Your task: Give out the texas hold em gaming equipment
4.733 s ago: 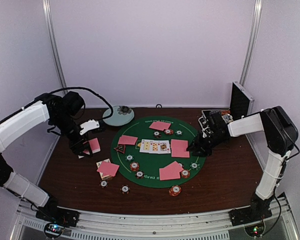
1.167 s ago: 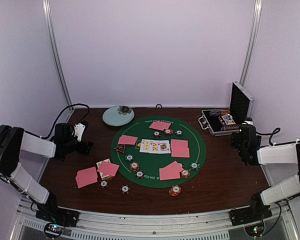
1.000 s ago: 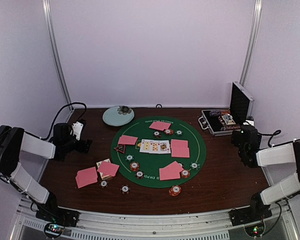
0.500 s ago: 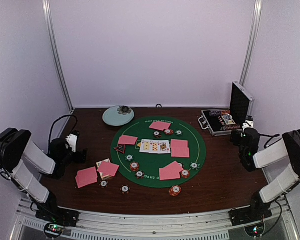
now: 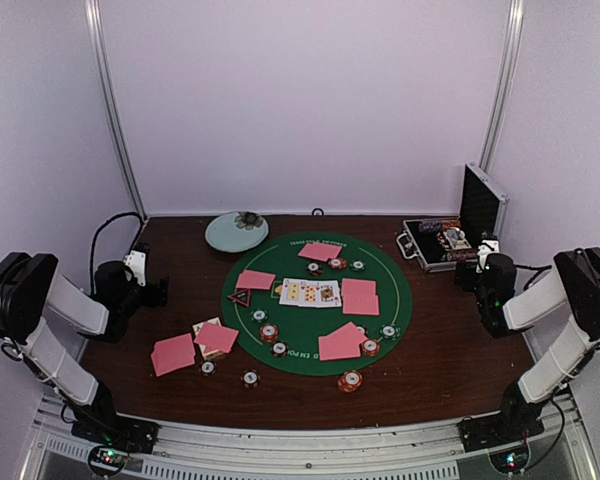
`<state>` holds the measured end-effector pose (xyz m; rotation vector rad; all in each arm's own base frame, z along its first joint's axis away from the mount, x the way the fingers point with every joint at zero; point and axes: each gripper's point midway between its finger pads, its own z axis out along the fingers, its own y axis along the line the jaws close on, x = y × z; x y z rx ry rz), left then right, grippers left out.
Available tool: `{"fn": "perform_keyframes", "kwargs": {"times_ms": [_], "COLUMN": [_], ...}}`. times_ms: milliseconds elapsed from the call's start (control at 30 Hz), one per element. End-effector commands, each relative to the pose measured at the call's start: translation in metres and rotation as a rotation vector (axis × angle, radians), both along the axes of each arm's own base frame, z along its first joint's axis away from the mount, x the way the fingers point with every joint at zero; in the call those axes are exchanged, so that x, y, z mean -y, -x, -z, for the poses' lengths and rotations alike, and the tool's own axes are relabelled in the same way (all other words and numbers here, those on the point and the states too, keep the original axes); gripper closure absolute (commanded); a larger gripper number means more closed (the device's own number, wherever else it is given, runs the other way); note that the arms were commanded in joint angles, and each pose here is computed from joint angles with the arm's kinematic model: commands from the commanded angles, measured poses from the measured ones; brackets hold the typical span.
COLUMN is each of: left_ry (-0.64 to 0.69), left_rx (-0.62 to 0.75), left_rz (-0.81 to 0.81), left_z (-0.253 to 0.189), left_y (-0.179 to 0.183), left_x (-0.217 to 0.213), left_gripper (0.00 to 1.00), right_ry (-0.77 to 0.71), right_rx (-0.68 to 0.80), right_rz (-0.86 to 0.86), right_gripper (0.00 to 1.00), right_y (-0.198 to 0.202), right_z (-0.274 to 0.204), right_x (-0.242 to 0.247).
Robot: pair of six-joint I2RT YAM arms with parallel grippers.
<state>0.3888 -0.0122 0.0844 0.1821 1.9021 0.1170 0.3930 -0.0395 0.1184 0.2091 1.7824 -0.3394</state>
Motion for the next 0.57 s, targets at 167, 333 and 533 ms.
{"fn": "perform_keyframes", "kwargs": {"times_ms": [167,333,533], "left_ry": [0.023,0.023,0.023], "left_rx": [0.015,0.016,0.015], "left_rz": [-0.003,-0.003,-0.003], "left_z": [-0.0051,-0.0054,-0.0052], "left_y": [-0.0035,-0.0037,-0.0036], "left_x": [-0.0005,-0.0004,-0.0003], "left_gripper": [0.02,0.03,0.02], "right_ry": [0.008,0.010,0.005], "right_rx": [0.036,0.026,0.018], "right_rz": [-0.045,-0.051,-0.060], "right_gripper": [0.00,0.00,0.01], "right_y": [-0.0024,-0.0044,-0.0061], "right_z": [-0.0084,-0.0079,-0.0070], "right_x": [-0.0074,-0.0084,-0.0094]}}
